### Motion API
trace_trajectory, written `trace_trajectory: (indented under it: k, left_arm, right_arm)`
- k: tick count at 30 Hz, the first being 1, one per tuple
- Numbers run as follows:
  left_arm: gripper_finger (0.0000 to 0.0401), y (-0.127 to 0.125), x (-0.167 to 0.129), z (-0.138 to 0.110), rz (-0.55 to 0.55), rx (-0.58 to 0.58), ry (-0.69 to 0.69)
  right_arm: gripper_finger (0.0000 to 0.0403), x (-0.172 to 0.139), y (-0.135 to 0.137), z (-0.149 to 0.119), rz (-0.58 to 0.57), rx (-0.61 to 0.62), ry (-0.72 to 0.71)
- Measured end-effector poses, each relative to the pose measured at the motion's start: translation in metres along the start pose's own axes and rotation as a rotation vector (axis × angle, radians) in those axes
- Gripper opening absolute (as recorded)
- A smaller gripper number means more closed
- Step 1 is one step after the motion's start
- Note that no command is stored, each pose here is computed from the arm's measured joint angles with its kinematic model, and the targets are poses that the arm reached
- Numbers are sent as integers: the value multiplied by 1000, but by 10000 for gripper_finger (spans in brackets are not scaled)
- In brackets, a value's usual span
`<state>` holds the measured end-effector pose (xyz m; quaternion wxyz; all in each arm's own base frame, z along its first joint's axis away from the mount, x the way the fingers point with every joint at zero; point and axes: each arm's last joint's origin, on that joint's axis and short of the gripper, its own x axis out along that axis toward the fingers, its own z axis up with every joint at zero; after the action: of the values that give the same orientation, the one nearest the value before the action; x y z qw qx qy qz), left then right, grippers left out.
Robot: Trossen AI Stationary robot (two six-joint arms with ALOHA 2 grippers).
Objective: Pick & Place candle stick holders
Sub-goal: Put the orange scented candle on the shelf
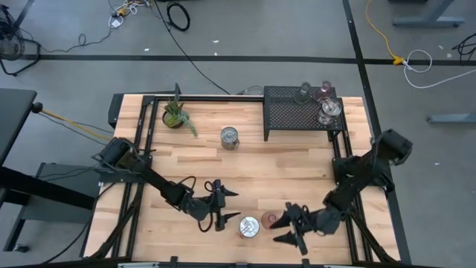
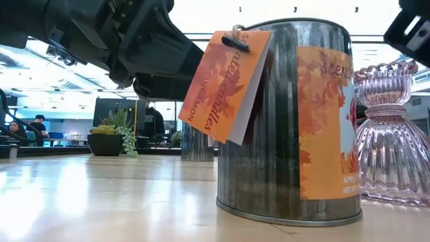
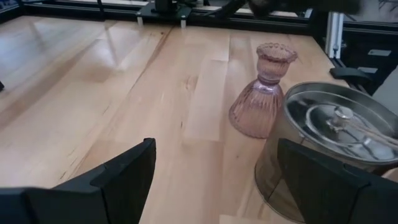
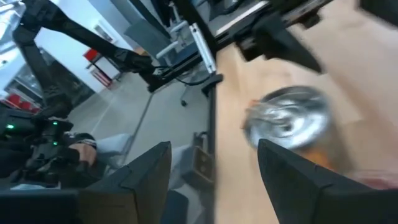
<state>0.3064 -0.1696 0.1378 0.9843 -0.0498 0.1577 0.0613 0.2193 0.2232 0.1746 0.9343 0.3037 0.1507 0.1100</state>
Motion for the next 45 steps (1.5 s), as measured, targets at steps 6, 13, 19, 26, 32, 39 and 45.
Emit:
trace_trajectory:
  k: [6, 13, 19, 26, 32, 39, 45]
  left_arm:
    - [337, -2, -1, -1, -8, 0, 1]
    - [337, -6, -3, -1, -56, -13, 12]
    - [337, -7, -4, -2, -95, -24, 28]
    - [337, -9, -4, -3, -147, -23, 50]
    - [337, -10, -5, -4, -169, -20, 59]
    - [337, -12, -6, -5, -172, -15, 66]
    - [337, -12, -6, -6, -171, -9, 74]
  right_arm:
    - [240, 37, 31, -5, 37, -37, 50]
    - [235, 62, 52, 2, -238, -11, 143]
    - [196, 71, 82, 57, -382, -15, 163]
    - [145, 77, 56, 85, -577, 96, 422]
    - [123, 84, 35, 101, -584, 179, 516]
    - [121, 83, 20, 106, -650, 200, 562]
    - [120, 90, 10, 96, -664, 212, 582]
